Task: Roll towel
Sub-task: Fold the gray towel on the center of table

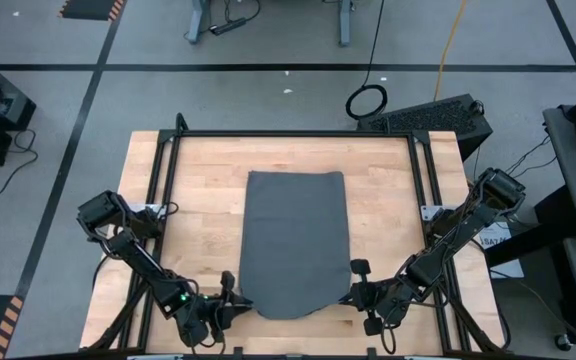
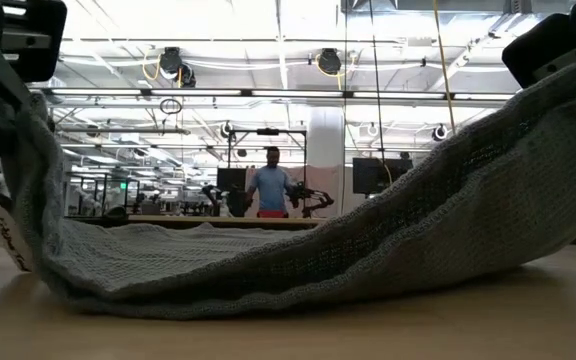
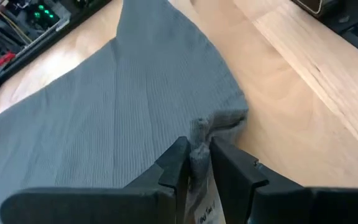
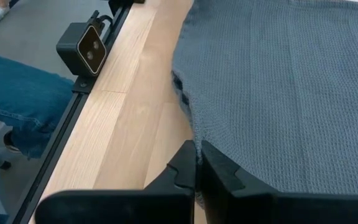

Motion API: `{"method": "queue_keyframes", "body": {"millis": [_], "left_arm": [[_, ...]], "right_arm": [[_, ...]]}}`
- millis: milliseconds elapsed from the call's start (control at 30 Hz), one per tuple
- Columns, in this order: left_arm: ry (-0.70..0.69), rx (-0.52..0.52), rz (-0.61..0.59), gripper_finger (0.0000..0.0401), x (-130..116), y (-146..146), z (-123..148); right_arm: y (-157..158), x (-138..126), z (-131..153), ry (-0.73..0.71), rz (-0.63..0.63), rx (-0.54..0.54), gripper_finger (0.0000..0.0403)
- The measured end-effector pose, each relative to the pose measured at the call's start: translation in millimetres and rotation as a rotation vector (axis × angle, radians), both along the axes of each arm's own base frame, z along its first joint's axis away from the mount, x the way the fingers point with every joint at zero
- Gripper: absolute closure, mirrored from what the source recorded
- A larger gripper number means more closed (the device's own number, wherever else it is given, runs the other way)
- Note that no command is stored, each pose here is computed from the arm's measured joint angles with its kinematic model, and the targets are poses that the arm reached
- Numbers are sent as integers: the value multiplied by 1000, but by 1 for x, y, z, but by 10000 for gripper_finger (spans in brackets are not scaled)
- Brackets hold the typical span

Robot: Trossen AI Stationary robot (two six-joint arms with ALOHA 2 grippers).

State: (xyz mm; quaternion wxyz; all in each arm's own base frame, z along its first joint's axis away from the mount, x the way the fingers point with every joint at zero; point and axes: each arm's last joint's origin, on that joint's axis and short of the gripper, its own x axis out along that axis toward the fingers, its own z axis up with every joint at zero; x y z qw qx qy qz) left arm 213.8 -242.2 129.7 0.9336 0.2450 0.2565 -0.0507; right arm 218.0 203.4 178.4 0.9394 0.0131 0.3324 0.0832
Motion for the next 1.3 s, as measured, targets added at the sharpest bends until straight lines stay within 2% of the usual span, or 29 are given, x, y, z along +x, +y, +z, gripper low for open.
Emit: {"method": "queue_keyframes", "body": {"millis": [233,467,733,967,1033,1167,1300], "left_arm": [[66,-39,-49,325,5,4,-2],[83,5,-85,318,4,4,-3],[99,31,-96,243,-3,1,-5],[118,-94,-72,183,-20,-10,10],[168,-68,-70,175,-29,-11,5],[264,77,-79,175,-46,-8,-12],[183,136,-36,191,-48,-11,-17]], "right_arm": [[0,0,0,0,0,0,402],[0,0,0,-1,2,-2,402],[0,0,0,0,2,-3,402],[-1,-1,-1,20,-20,10,401],[-1,-1,-2,23,-24,14,401],[-1,-1,-2,24,-25,12,401],[-2,-1,-2,20,-32,11,401]]}}
